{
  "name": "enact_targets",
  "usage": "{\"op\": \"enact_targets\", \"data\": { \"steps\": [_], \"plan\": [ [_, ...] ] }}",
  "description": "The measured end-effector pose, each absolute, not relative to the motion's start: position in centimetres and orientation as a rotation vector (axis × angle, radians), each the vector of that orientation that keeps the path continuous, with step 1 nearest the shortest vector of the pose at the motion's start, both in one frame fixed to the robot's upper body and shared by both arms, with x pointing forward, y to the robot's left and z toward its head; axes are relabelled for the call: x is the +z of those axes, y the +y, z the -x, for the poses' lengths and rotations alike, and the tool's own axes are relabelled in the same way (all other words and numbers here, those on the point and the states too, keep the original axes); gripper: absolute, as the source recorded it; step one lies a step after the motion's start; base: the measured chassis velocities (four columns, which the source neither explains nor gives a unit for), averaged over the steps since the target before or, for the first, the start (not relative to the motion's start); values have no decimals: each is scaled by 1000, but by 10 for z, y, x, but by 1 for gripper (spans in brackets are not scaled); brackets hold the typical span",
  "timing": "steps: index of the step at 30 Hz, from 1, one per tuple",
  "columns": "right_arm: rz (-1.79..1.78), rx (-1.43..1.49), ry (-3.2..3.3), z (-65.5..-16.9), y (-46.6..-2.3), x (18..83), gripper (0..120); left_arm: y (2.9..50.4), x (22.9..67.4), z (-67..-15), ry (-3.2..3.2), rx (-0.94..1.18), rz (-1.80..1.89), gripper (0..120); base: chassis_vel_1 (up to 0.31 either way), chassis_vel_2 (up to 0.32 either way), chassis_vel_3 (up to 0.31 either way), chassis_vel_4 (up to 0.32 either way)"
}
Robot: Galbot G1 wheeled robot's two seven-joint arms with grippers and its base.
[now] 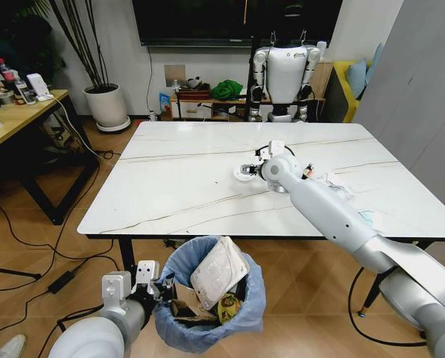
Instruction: Pick up the trash bin and place the trash from the table into it.
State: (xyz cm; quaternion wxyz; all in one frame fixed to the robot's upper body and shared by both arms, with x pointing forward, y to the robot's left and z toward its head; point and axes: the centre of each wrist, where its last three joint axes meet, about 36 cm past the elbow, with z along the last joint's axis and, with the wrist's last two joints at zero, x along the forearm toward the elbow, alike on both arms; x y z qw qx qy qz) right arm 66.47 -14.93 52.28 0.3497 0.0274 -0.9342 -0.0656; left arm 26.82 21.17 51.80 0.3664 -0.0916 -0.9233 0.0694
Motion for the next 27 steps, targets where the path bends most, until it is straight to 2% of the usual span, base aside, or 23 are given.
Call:
{"op": "enact_targets", "data": {
  "steps": [3, 5, 8, 9, 10, 12, 18, 21, 22, 24, 27],
  "plan": [
    [-55, -163, -2416, -668, -150, 519, 88, 212, 518, -268, -2373, 180, 236, 0, 0, 0, 0, 0],
    [-39, -153, -2415, -669, -152, 515, 80, 211, 518, -269, -2375, 183, 238, 0, 0, 0, 0, 0],
    [-31, -146, -2413, -668, -155, 512, 75, 211, 518, -269, -2375, 183, 239, 0, 0, 0, 0, 0],
    [-27, -145, -2412, -668, -156, 511, 70, 212, 518, -270, -2376, 183, 240, 0, 0, 0, 0, 0],
    [-27, -145, -2412, -668, -156, 511, 70, 212, 518, -270, -2376, 183, 240, 0, 0, 0, 0, 0],
    [-23, -144, -2409, -668, -157, 509, 62, 212, 517, -271, -2376, 182, 241, 0, 0, 0, 0, 0],
    [-27, -140, -2409, -668, -154, 506, 55, 213, 517, -272, -2379, 181, 240, 0, 0, 0, 0, 0],
    [-34, -136, -2408, -667, -150, 505, 41, 213, 517, -272, -2379, 185, 241, 0, 0, 0, 0, 0],
    [-34, -136, -2408, -667, -150, 505, 41, 213, 517, -272, -2379, 185, 241, 0, 0, 0, 0, 0],
    [-33, -131, -2408, -667, -149, 504, 31, 213, 517, -272, -2379, 188, 240, 0, 0, 0, 0, 0],
    [-29, -126, -2408, -666, -150, 503, 24, 212, 517, -272, -2379, 189, 240, 0, 0, 0, 0, 0]
  ]
}}
